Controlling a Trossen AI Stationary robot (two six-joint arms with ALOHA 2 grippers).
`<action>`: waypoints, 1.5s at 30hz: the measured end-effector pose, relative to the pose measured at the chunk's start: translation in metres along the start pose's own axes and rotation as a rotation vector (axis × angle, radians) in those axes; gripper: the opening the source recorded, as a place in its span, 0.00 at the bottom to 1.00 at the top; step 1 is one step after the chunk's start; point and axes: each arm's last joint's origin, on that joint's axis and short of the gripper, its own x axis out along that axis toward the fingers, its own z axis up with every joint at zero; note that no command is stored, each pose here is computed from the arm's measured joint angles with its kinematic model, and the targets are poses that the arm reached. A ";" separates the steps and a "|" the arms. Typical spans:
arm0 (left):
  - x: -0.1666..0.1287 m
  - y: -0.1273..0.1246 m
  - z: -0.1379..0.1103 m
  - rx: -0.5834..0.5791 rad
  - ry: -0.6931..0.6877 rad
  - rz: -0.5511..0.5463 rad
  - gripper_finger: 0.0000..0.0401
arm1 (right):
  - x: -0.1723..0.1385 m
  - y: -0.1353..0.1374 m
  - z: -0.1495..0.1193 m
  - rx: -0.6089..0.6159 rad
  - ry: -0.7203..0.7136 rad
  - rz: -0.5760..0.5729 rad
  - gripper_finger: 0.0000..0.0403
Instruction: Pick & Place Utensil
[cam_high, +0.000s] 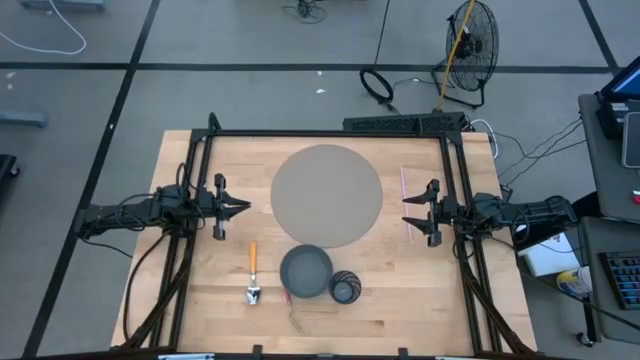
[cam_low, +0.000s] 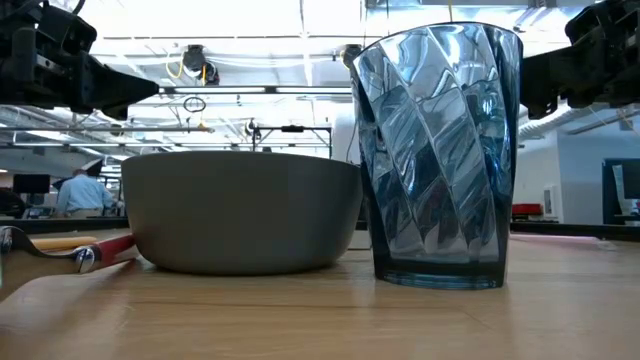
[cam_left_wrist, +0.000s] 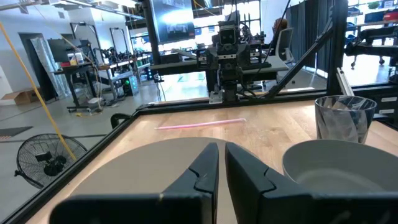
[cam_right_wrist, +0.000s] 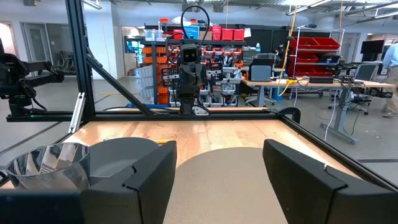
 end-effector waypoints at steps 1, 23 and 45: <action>0.000 0.000 0.000 0.000 0.000 0.000 0.09 | 0.000 0.000 0.000 0.000 0.000 -0.001 0.59; 0.000 0.000 0.000 0.000 0.000 0.001 0.09 | 0.000 0.000 0.005 0.038 -0.053 -0.001 0.59; -0.001 0.001 0.013 -0.393 -0.131 -0.011 0.09 | 0.000 0.000 0.005 0.173 -0.052 0.003 0.59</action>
